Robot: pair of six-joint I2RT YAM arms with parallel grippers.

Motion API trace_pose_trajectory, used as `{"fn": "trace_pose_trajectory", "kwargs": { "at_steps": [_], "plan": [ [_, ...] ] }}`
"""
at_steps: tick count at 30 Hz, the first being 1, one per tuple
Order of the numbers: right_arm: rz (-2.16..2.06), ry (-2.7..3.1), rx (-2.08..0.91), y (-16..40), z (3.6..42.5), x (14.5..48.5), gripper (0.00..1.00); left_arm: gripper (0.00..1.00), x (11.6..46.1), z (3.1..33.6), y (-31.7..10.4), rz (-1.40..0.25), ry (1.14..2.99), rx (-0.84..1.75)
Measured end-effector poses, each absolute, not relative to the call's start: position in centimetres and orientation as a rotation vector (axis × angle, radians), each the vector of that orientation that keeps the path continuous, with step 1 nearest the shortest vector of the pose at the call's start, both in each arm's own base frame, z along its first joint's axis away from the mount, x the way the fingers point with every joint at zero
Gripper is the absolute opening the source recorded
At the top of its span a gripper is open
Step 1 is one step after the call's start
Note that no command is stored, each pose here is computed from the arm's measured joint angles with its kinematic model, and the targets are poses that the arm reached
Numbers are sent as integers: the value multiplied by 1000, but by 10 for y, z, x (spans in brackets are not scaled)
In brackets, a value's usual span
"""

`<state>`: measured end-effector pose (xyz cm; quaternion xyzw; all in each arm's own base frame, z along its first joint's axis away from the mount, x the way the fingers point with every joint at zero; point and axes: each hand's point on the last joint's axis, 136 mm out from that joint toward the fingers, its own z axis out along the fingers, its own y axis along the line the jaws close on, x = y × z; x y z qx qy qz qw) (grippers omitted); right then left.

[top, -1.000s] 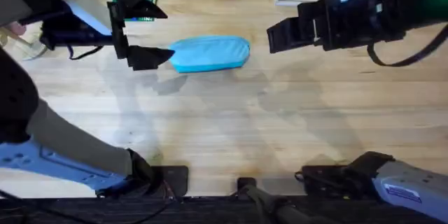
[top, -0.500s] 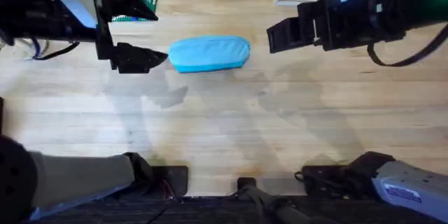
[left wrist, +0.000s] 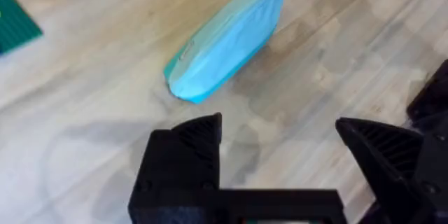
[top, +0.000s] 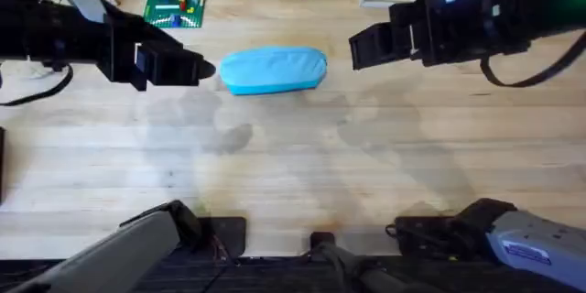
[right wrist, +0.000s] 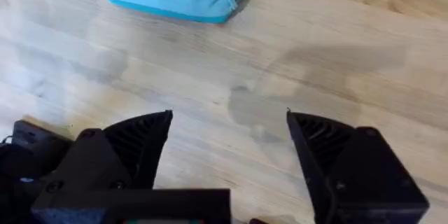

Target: Unzip the bag, pick up the pens from the table one at a time and place them inside, then zip the bag closed.

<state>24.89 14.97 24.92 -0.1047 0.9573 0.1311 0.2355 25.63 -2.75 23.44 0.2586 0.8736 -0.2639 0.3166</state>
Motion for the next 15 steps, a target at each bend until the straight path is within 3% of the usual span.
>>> {"fn": "trace_pose_trajectory", "kwargs": {
  "at_steps": [15],
  "plan": [
    [360, 2626, -287, 150, 249, 249, 997, 995, 239, 230, -16, -699, 2550, 199]
  ]
}}
